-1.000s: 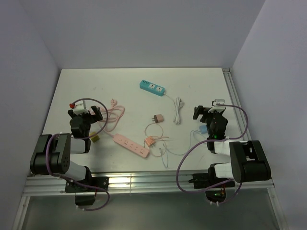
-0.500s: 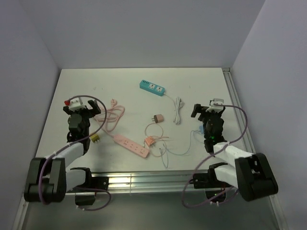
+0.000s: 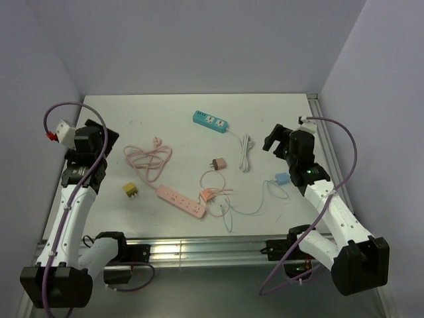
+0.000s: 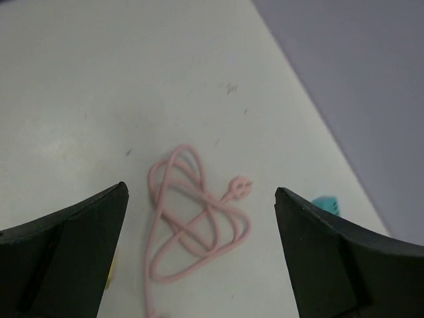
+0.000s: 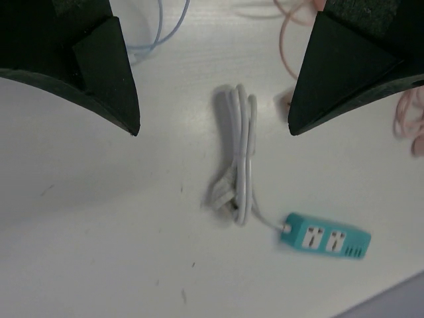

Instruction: Insert the plug

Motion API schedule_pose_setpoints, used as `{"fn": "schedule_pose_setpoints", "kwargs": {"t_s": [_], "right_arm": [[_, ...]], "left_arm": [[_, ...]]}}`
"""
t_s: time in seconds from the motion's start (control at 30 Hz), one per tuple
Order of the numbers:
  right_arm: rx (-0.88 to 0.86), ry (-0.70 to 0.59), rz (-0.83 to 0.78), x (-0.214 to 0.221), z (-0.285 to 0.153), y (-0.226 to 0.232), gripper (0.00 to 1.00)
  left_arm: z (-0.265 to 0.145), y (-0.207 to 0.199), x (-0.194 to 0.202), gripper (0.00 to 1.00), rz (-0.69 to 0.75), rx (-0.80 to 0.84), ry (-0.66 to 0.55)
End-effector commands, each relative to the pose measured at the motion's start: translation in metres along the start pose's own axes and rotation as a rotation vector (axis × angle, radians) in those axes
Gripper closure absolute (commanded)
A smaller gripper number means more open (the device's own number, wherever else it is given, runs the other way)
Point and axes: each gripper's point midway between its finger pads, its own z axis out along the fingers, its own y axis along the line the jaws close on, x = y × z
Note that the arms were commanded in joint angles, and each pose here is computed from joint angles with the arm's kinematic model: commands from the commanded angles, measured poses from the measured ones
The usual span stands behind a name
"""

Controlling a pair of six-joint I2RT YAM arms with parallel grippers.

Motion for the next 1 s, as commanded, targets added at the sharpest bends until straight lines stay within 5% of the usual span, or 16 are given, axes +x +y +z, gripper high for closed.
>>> {"fn": "schedule_pose_setpoints", "kwargs": {"t_s": [0.0,0.13,0.27,0.57,0.97], "right_arm": [[-0.093,0.236,-0.004,0.037,-0.021,0.022,0.0],[-0.163,0.278,-0.041,0.059,-0.037,0.042,0.01],[-0.176,0.313,-0.043,0.078,-0.049,0.048,0.02],[-0.223,0.328,-0.03,0.088,-0.061,0.061,0.05],[-0.254,0.315,-0.013,0.085,-0.07,0.068,0.05]], "left_arm": [[-0.019,0.038,0.06,0.02,0.067,-0.112,0.294],[-0.028,0.058,0.086,0.04,0.041,-0.115,0.359],[-0.03,0.082,0.106,0.25,0.034,-0.227,0.423],[-0.018,0.118,0.133,0.24,0.107,-0.427,0.499],[-0.008,0.136,0.169,0.25,0.14,-0.455,0.567]]}}
